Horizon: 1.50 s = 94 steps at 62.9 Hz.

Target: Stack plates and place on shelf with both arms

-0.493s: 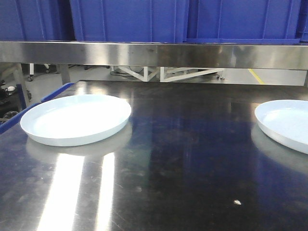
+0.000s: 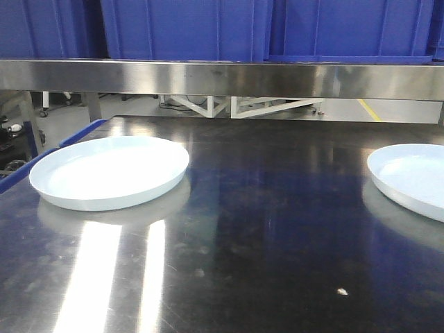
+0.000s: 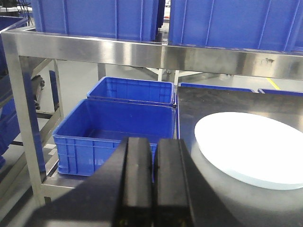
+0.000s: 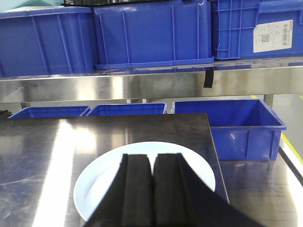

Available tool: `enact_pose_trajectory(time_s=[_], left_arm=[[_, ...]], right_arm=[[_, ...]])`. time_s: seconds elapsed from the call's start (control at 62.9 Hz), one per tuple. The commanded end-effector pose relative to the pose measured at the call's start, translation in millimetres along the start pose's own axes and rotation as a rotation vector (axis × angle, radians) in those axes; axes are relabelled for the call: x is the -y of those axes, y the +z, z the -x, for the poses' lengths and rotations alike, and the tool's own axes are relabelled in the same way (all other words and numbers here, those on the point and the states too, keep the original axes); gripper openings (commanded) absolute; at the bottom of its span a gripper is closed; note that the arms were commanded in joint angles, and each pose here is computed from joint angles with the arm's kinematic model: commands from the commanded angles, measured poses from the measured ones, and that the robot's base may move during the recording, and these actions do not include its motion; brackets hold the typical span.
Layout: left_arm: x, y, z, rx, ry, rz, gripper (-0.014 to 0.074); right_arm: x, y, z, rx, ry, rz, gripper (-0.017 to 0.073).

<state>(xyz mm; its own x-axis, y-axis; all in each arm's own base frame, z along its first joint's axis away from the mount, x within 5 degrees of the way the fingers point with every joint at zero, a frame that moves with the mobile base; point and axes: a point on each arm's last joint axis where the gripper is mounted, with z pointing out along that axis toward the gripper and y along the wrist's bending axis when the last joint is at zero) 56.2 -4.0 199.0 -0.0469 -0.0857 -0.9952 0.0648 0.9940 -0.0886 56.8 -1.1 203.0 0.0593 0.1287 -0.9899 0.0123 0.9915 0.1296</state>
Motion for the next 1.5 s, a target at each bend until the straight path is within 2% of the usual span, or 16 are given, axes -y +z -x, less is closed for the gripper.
enact_pose_trajectory(time_s=[0.0,0.239,0.334,0.445,0.589,0.668,0.779,0.939,1.129,1.479], left_arm=[[-0.1,0,1,0.081,0.000,-0.006,0.0087],[-0.1,0,1,0.081,0.000,-0.006,0.0087],[-0.3,-1,2,0.083,0.078,0.000,0.0087],[0.8,-2,13,0.102,0.065,-0.002,0.0087],[4.8,-3,64,0.085,0.073,0.005,0.0087],[7.4,2,99,0.014,0.076,0.015,0.0087],[11.0,24,152,-0.111,0.081,0.032,0.0087],[14.1,61,192,-0.230,0.078,0.043,0.0087],[18.1,91,199,-0.287,0.087,0.024,0.0087],[19.5,98,193,-0.339,0.087,0.015,0.0087]], right_arm=[[-2.0,-3,15,0.124,-0.014,0.015,0.0053],[-2.0,-3,15,0.124,-0.014,0.015,0.0053],[-2.0,-3,15,0.124,-0.014,0.015,0.0053],[-2.0,-3,15,0.124,-0.014,0.015,0.0053],[-2.0,-3,15,0.124,-0.014,0.015,0.0053],[-2.0,-3,15,0.124,-0.014,0.015,0.0053],[-2.0,-3,15,0.124,-0.014,0.015,0.0053],[-2.0,-3,15,0.124,-0.014,0.015,0.0053],[-2.0,-3,15,0.124,-0.014,0.015,0.0053],[-2.0,-3,15,0.124,-0.014,0.015,0.0053]])
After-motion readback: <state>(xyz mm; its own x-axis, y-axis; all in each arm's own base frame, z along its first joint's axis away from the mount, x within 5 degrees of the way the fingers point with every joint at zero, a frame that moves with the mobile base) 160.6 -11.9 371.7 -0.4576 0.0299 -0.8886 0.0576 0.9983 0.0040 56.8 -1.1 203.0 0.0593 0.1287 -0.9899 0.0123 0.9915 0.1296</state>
